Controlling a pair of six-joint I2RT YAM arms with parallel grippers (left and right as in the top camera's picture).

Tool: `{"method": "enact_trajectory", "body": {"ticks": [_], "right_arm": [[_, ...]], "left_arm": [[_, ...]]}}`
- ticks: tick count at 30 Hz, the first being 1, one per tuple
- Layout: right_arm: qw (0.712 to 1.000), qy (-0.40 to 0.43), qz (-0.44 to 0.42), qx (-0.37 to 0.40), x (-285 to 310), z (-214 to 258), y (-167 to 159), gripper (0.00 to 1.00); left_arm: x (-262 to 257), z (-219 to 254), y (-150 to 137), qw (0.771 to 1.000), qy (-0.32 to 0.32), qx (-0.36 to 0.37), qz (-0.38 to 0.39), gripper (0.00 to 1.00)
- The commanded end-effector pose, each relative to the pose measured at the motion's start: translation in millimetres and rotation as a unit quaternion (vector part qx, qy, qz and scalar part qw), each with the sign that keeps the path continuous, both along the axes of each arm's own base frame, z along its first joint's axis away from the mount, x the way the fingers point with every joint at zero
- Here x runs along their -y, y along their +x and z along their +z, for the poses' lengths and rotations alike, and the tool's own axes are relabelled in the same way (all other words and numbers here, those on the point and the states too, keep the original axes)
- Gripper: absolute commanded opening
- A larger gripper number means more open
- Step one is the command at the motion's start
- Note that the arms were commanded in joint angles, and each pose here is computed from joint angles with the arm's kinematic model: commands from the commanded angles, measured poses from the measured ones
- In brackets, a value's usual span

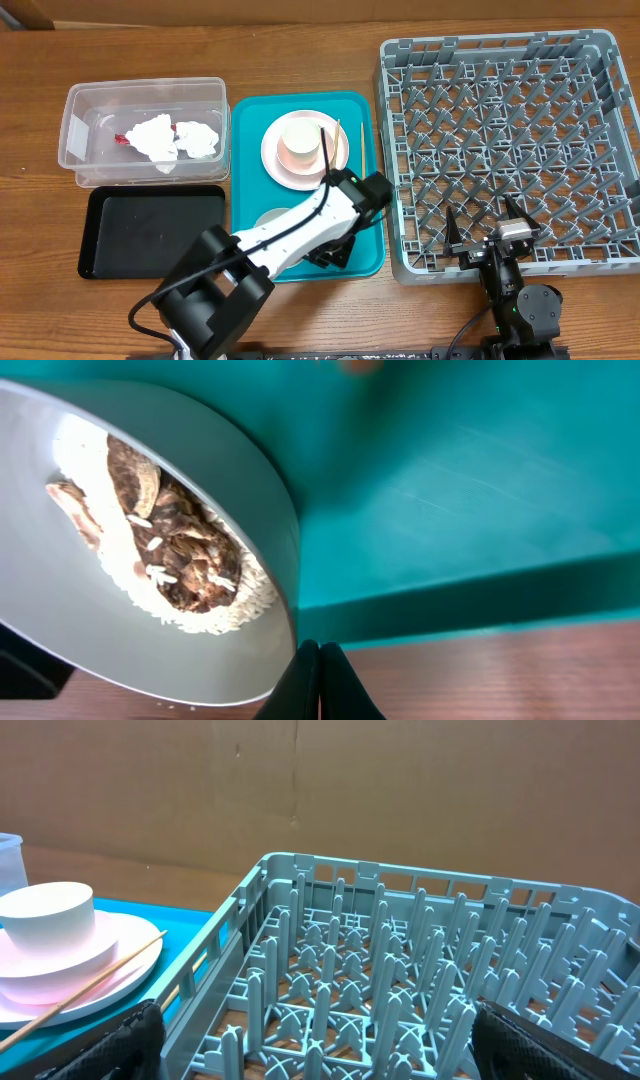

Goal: Sort waste into correct bins and load items into the dishwasher

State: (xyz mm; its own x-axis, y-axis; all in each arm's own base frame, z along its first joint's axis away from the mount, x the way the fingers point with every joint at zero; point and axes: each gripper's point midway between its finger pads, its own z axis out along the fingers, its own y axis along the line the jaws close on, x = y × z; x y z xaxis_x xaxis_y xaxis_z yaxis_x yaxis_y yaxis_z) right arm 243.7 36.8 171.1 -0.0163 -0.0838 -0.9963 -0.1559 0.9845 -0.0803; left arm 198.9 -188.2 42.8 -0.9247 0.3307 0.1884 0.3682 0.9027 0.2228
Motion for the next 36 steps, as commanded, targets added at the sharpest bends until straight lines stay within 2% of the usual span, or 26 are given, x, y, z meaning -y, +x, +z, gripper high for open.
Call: {"method": "enact_trajectory", "body": {"ticks": [1, 12, 17, 26, 27, 28, 33, 34, 35, 36], "right_arm": [[1.000, 0.001, 0.002, 0.003, -1.3, -1.5, -0.1, 1.00], [1.000, 0.001, 0.002, 0.003, -1.3, -1.5, -0.1, 1.00], [1.000, 0.001, 0.002, 0.003, -1.3, -1.5, -0.1, 1.00], [1.000, 0.001, 0.002, 0.003, -1.3, -1.5, -0.1, 1.00], [1.000, 0.001, 0.002, 0.003, -1.3, -1.5, -0.1, 1.00], [1.000, 0.001, 0.002, 0.003, -1.3, -1.5, -0.1, 1.00], [1.000, 0.001, 0.002, 0.003, -1.3, -1.5, -0.1, 1.00], [1.000, 0.001, 0.002, 0.003, -1.3, -1.5, -0.1, 1.00], [1.000, 0.001, 0.002, 0.003, -1.3, -1.5, -0.1, 1.00], [1.000, 0.001, 0.002, 0.003, -1.3, -1.5, -0.1, 1.00]], "left_arm": [[-19.7, -0.6, 14.1, 0.999, 0.024, 0.017, 0.030, 0.04], [-46.3, -0.1, 33.2, 0.996, 0.010, 0.003, 0.091, 0.04], [-37.7, 5.9, 31.2, 0.995, -0.034, -0.011, 0.095, 0.04], [-34.5, 52.5, 37.8, 0.990, -0.090, 0.058, 0.092, 0.05], [-34.5, 55.6, 38.0, 0.989, -0.094, 0.063, 0.092, 0.10], [-34.7, 58.2, 38.2, 0.989, -0.097, 0.066, 0.093, 0.24], [-34.4, 55.7, 37.4, 0.988, -0.095, 0.063, 0.102, 0.49], [-34.3, 55.0, 37.3, 0.988, -0.094, 0.063, 0.105, 0.49], [-34.1, 53.4, 37.8, 0.987, -0.092, 0.063, 0.115, 0.41], [-33.8, 52.4, 38.5, 0.987, -0.091, 0.064, 0.120, 0.40]]}}
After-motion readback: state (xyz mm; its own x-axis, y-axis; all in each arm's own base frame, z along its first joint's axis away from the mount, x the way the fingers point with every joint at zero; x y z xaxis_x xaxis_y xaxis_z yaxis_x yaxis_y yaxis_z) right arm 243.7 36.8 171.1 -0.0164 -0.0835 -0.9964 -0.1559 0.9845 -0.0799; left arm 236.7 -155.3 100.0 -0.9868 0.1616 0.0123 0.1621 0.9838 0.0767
